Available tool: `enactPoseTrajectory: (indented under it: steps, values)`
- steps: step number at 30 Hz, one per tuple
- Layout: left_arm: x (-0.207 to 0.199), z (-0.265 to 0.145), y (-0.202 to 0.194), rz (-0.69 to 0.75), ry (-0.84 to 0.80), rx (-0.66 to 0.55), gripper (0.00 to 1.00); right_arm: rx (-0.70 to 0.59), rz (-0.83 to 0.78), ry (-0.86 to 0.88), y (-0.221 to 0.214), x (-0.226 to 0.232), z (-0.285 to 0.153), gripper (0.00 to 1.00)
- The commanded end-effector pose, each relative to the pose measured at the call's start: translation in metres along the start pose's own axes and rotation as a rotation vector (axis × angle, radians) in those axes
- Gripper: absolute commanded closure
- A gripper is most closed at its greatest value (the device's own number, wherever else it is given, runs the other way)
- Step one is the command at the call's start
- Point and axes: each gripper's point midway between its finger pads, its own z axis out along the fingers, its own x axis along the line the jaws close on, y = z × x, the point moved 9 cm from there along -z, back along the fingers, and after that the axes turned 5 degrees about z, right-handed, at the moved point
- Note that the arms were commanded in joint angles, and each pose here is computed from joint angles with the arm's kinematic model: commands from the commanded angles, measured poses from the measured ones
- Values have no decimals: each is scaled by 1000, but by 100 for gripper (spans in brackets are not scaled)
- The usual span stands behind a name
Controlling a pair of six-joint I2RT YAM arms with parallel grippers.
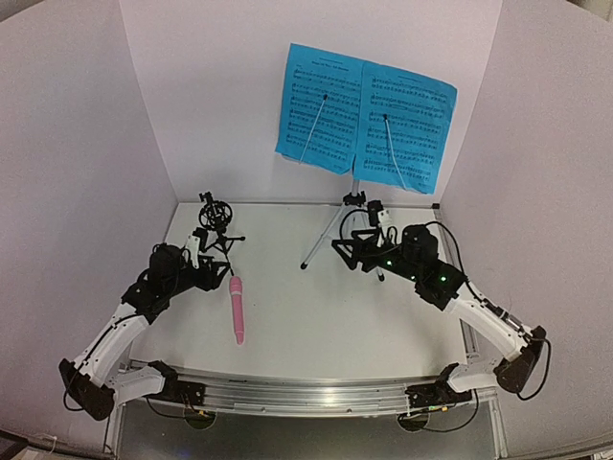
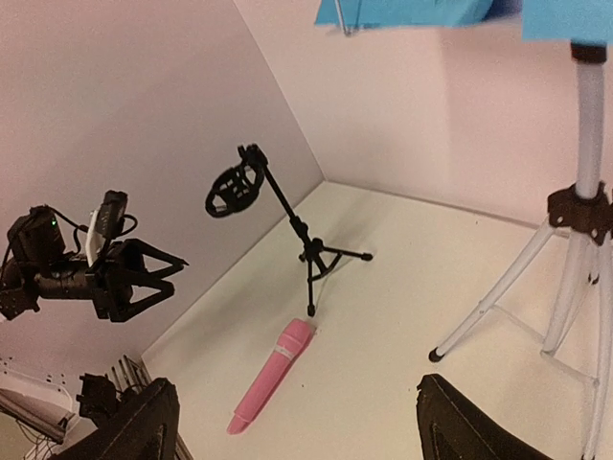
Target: Set up the instrument practice props
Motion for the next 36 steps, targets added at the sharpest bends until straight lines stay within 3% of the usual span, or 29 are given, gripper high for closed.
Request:
enactPoseTrajectory:
  steps: [1, 9, 17, 25, 28, 33, 36]
  values:
    - [24, 37, -47, -264, 231, 243, 33, 85, 11, -51, -23, -3, 27, 16]
    - [24, 97, -92, -284, 276, 529, 19, 175, 45, -103, -53, -18, 54, 16]
    - [23, 137, -138, -242, 379, 671, 21, 193, 64, -167, -72, -31, 43, 15]
    - [34, 158, -165, -288, 429, 728, 40, 141, 72, -237, -76, -37, 17, 15]
    - [35, 159, -168, -292, 438, 732, 54, 133, 78, -255, -79, -40, 12, 14]
    - [34, 154, -164, -297, 441, 711, 90, 139, 84, -262, -82, -42, 11, 14]
    - [32, 145, -150, -287, 434, 694, 100, 139, 78, -259, -81, -41, 12, 14]
